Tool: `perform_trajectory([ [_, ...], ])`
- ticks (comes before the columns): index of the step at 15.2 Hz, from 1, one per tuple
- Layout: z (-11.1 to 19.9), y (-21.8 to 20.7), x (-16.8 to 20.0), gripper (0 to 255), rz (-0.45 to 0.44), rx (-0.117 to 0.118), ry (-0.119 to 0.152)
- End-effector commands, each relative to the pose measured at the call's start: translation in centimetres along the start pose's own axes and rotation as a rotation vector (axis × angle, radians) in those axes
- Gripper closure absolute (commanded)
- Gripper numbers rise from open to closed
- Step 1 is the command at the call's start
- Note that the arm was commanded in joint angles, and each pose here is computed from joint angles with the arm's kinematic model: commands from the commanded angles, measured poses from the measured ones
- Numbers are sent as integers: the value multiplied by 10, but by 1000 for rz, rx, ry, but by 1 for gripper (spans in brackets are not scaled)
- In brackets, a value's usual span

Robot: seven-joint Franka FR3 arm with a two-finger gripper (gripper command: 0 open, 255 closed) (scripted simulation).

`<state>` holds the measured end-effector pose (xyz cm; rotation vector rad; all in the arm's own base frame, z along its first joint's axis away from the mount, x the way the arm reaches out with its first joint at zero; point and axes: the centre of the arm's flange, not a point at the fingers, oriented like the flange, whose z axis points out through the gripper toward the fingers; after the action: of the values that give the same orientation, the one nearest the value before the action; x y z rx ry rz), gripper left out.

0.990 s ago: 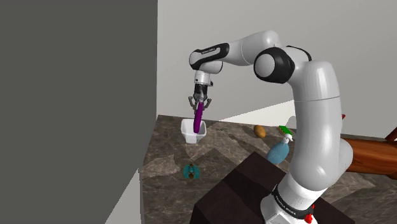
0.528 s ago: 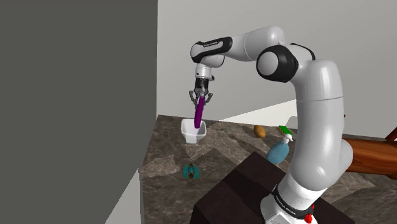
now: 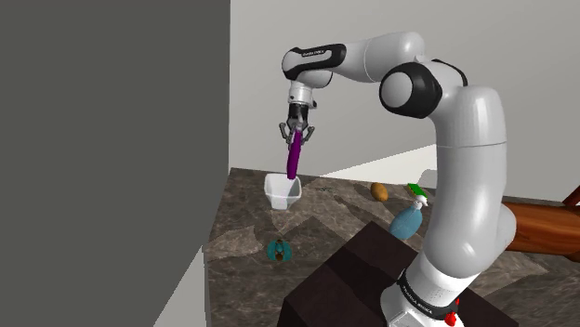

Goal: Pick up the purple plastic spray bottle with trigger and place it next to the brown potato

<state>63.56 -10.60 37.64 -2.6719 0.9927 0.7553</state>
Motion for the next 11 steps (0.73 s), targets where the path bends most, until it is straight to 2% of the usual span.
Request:
perform_trajectory([
  [1,-2,20,0,255,0,0,0],
  [11,-11,151,13,255,0,0,0],
])
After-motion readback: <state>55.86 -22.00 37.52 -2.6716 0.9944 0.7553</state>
